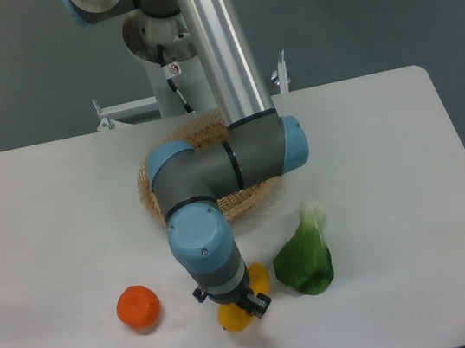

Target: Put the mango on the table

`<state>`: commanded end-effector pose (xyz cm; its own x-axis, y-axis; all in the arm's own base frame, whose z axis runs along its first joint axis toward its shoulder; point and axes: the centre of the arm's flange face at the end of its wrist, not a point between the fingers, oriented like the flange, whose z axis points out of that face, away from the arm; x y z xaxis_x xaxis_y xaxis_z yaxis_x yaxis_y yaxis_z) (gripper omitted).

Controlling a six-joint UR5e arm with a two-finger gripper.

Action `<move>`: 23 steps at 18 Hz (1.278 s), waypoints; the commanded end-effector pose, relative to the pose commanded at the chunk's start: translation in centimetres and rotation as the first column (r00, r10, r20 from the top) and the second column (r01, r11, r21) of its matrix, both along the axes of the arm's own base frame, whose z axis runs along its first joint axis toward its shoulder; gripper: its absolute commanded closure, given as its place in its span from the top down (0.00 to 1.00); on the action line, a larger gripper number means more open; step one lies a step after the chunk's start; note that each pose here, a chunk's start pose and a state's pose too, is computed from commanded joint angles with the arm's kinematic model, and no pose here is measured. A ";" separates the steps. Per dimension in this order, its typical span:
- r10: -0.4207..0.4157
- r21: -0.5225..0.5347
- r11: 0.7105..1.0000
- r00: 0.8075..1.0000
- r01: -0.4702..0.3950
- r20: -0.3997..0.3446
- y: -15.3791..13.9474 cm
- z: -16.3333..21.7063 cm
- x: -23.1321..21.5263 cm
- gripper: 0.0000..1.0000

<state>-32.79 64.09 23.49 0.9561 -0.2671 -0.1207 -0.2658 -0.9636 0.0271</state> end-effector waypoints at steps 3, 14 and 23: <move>-0.009 0.000 1.000 1.000 0.009 0.004 0.3 -0.1 0.9 0.96; 0.026 0.037 0.999 0.999 -0.025 -0.028 -1.7 3.5 -1.9 1.00; 0.179 0.085 0.981 0.984 -0.177 -0.021 -7.5 6.0 -11.6 1.00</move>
<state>-44.38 56.57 29.47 0.9833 -0.0807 -0.1631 -0.0898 -0.9948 -0.0490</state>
